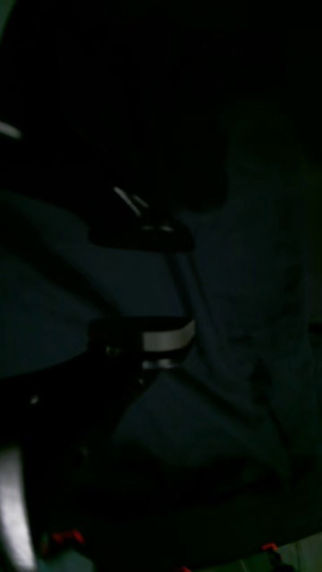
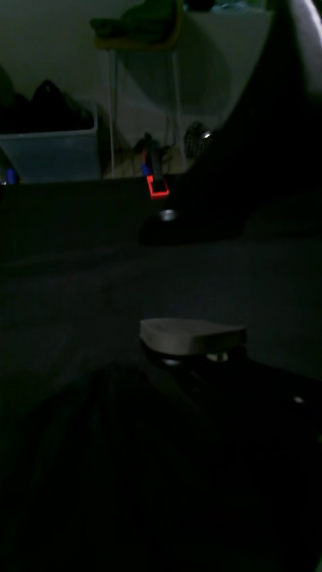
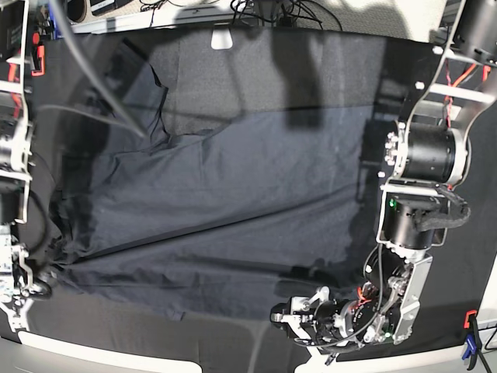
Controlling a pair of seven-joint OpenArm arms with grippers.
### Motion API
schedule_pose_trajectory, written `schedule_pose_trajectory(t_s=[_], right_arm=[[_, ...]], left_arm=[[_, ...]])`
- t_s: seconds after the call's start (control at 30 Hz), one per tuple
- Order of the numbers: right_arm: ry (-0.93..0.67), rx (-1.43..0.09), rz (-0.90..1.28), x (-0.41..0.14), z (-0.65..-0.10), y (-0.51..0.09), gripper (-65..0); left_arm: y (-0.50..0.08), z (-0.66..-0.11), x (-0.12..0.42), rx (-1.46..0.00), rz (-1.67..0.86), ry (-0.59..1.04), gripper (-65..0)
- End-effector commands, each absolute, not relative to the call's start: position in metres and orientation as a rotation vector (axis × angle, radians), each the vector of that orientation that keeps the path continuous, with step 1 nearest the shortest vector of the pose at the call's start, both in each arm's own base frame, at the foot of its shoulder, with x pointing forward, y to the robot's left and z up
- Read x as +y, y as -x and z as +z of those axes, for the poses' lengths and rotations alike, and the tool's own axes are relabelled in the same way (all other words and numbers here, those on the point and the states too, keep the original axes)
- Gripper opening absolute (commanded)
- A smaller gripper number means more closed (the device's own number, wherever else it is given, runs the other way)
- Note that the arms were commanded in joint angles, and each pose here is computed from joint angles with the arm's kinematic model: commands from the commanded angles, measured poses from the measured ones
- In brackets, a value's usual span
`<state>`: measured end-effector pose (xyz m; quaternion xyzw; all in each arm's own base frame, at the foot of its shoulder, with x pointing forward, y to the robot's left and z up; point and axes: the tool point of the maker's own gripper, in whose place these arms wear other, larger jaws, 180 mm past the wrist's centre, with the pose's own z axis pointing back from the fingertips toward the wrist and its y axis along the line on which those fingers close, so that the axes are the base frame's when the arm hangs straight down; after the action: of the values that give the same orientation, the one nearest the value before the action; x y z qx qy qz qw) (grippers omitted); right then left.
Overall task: Layout the t-shirt on the table in an organized manner, then fold the t-shirt properly
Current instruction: 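Drag the held shirt edge with the right gripper to spread the body, then release the shirt and raise both grippers toward the collar edge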
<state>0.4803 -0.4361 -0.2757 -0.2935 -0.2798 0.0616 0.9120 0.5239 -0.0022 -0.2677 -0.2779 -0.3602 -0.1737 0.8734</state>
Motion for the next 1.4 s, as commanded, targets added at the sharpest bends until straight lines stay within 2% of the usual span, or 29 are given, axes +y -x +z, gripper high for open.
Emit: schedule_pose_trajectory(t_s=[0.0,0.2,0.3,0.43,0.73,1.07,1.37], right_arm=[[0.615,-0.663,0.127,-0.437,-0.246,-0.496,-38.9],[0.465,-0.766,0.07,-0.416,-0.248,-0.51,-38.9],[0.422,-0.749,0.065,-0.409,-0.254,-0.509,-38.9],[0.331,-0.683,0.167,-0.388,-0.268,-0.504,-38.9],[0.131,-0.698,0.324,-0.335,-0.271,-0.501,-39.0],[0.05,-0.819,0.472,-0.288,-0.253,-0.443,-39.0],[0.144,-0.88,0.604,-0.261,-0.239,-0.341,-39.0]], left_arm=[[-0.539,-0.236,-0.002,-0.842,-0.407,0.563,-43.0],[-0.548,-0.245,0.016,-0.881,-0.525,0.371,-43.0],[-0.546,-0.246,0.016,-0.874,-0.536,0.368,-43.0],[-0.545,-0.244,0.014,-0.878,-0.557,0.375,-43.1],[-0.521,-0.246,0.026,-0.937,-0.604,0.363,-43.1],[-0.439,-0.242,0.106,-1.085,-0.569,0.227,-43.0],[-0.331,-0.243,0.116,-1.076,-0.755,0.088,-43.0]])
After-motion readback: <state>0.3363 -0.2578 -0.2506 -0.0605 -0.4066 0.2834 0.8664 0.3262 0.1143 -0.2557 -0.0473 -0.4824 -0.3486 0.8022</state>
